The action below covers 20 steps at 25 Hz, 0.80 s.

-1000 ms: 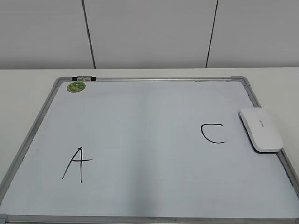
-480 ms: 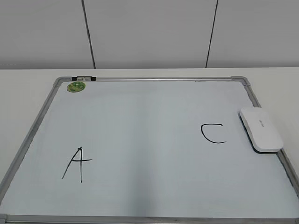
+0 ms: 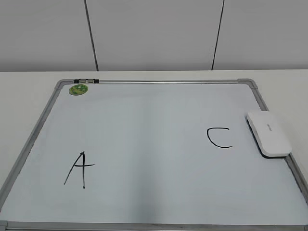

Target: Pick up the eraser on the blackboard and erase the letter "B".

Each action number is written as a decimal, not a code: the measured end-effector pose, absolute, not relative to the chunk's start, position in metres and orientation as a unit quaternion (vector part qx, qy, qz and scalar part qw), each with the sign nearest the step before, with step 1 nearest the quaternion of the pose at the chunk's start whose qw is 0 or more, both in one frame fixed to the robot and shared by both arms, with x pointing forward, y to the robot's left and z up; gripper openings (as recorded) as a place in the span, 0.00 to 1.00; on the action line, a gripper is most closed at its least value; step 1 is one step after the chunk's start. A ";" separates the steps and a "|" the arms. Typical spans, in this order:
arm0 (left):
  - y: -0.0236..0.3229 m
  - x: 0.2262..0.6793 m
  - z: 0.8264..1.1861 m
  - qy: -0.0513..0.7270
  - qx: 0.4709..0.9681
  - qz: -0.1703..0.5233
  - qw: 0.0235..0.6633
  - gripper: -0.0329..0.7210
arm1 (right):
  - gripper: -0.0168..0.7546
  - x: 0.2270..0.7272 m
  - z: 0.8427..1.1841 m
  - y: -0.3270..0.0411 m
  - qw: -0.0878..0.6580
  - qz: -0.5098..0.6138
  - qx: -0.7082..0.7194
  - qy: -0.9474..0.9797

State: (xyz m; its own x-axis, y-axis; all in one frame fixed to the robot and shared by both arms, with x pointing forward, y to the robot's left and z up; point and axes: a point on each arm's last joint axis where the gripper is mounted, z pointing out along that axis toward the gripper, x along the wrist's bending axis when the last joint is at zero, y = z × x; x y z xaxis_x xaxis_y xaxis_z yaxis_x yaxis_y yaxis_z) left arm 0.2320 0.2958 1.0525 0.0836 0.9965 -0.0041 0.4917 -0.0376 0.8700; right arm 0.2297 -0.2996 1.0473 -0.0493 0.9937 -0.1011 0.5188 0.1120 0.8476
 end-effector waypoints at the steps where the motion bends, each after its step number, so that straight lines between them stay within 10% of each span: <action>1: 0.296 0.232 1.052 0.586 0.635 0.339 0.372 0.61 | 0.79 0.228 1.047 -0.300 0.371 0.325 0.582 0.647; 20: 0.296 0.232 1.052 0.586 0.635 0.339 0.372 0.50 | 0.79 0.227 1.047 -0.300 0.374 0.328 0.580 0.645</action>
State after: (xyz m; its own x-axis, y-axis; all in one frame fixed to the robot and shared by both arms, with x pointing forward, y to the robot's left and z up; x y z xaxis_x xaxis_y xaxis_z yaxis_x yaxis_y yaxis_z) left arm 0.2320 0.2958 1.0525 0.0836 0.9965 -0.0041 0.4917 -0.0376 0.8700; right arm 0.2271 -0.2995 1.0471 -0.0471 0.9937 -0.1020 0.5037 0.1118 0.8566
